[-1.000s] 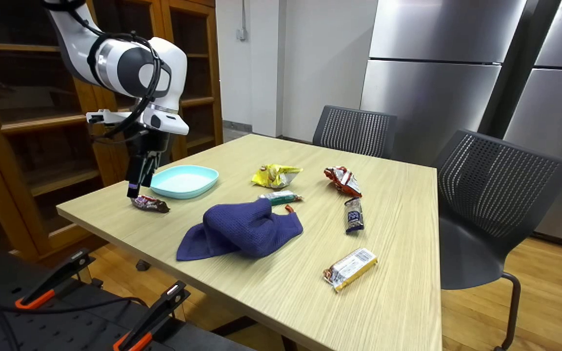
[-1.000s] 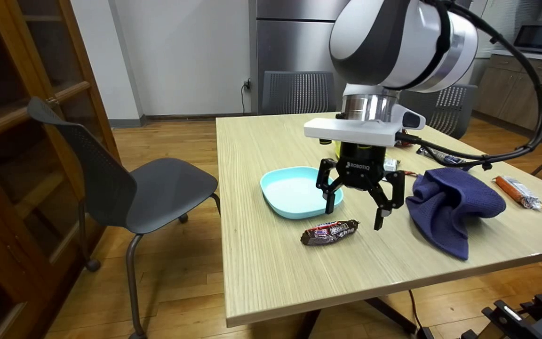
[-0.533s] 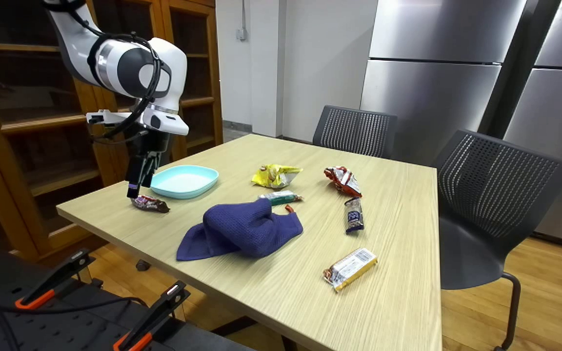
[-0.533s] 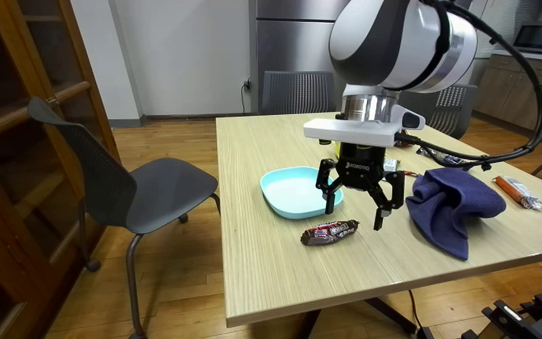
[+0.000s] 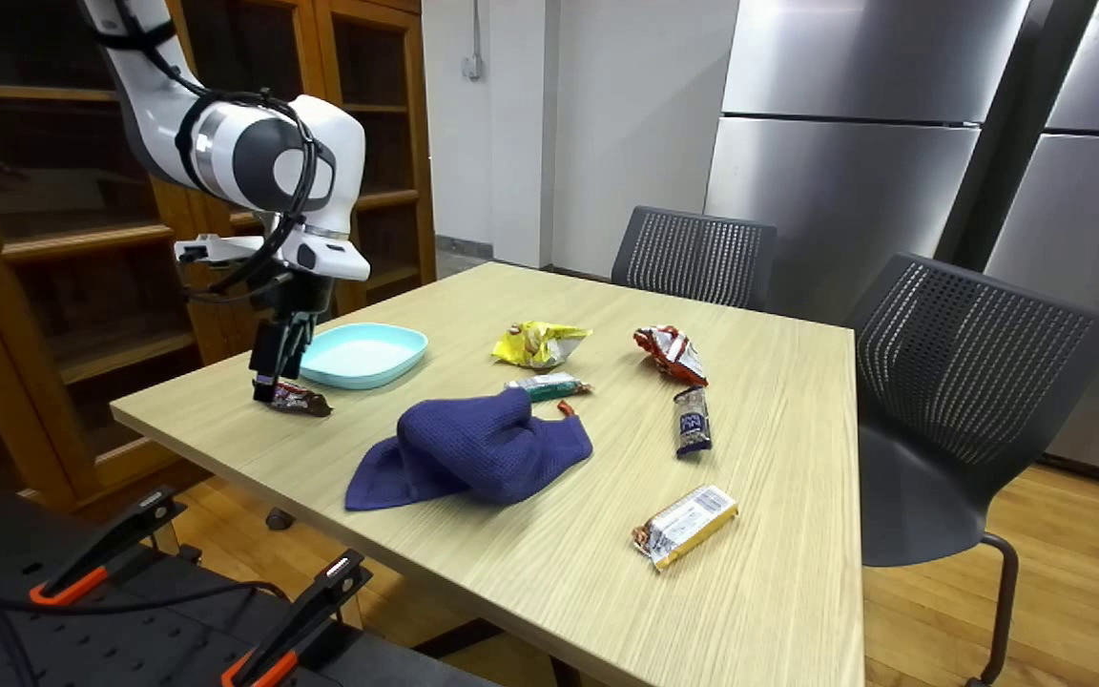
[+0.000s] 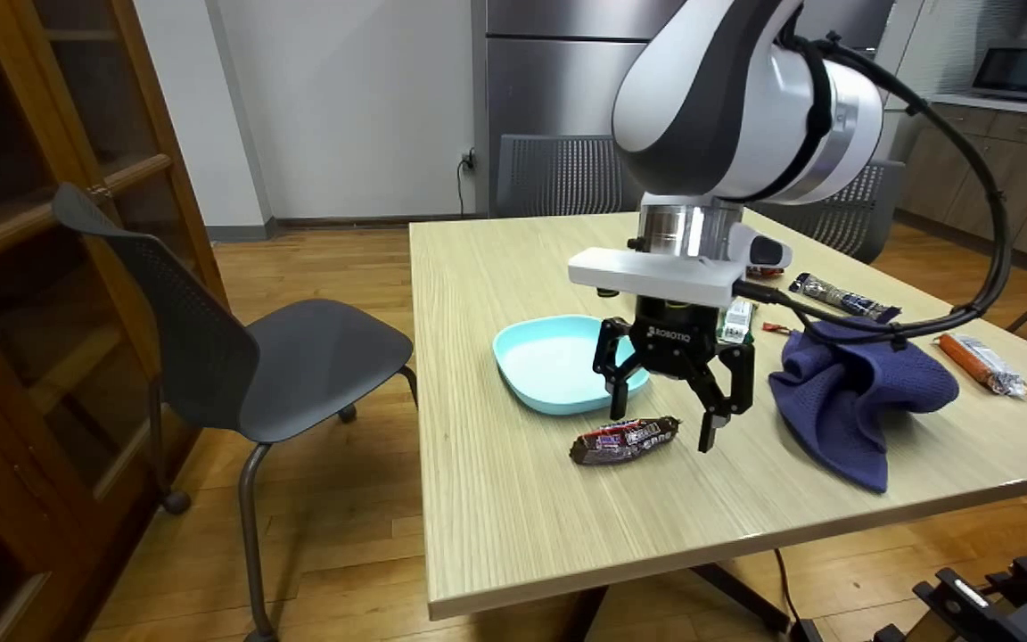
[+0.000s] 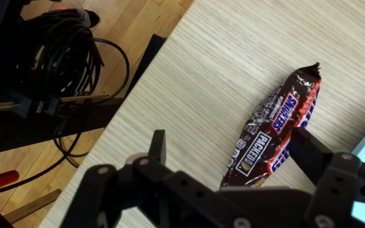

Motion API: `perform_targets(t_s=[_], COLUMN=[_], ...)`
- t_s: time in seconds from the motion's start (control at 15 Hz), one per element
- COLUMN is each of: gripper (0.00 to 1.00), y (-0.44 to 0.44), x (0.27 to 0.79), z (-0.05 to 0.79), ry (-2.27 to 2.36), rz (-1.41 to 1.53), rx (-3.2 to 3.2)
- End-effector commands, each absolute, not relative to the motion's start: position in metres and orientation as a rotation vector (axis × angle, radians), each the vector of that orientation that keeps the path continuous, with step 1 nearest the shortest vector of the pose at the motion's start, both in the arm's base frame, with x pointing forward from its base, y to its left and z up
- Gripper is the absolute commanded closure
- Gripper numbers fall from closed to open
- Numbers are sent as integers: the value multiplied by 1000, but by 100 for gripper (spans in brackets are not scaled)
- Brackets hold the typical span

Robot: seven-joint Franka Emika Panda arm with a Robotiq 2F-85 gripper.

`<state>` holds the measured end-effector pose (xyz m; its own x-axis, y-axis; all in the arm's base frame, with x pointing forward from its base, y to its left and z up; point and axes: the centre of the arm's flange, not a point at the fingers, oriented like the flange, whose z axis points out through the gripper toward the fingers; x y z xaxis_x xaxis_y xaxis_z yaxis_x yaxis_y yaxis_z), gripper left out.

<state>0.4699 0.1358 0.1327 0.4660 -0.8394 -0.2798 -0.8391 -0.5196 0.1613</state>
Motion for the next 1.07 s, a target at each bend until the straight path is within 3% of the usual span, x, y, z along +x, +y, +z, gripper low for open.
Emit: perform_targets(t_s=[0.0, 0.6, 0.67, 0.73, 1.0], gripper=[0, 0, 25, 26, 58], y=[146, 158, 159, 159, 160], x=[480, 479, 478, 478, 478], z=[123, 106, 106, 106, 106], ry=[-1554, -1535, -1536, -1535, -1534], rz=[-442, -406, -405, -406, -414], rx=[2691, 2716, 2717, 2717, 2721])
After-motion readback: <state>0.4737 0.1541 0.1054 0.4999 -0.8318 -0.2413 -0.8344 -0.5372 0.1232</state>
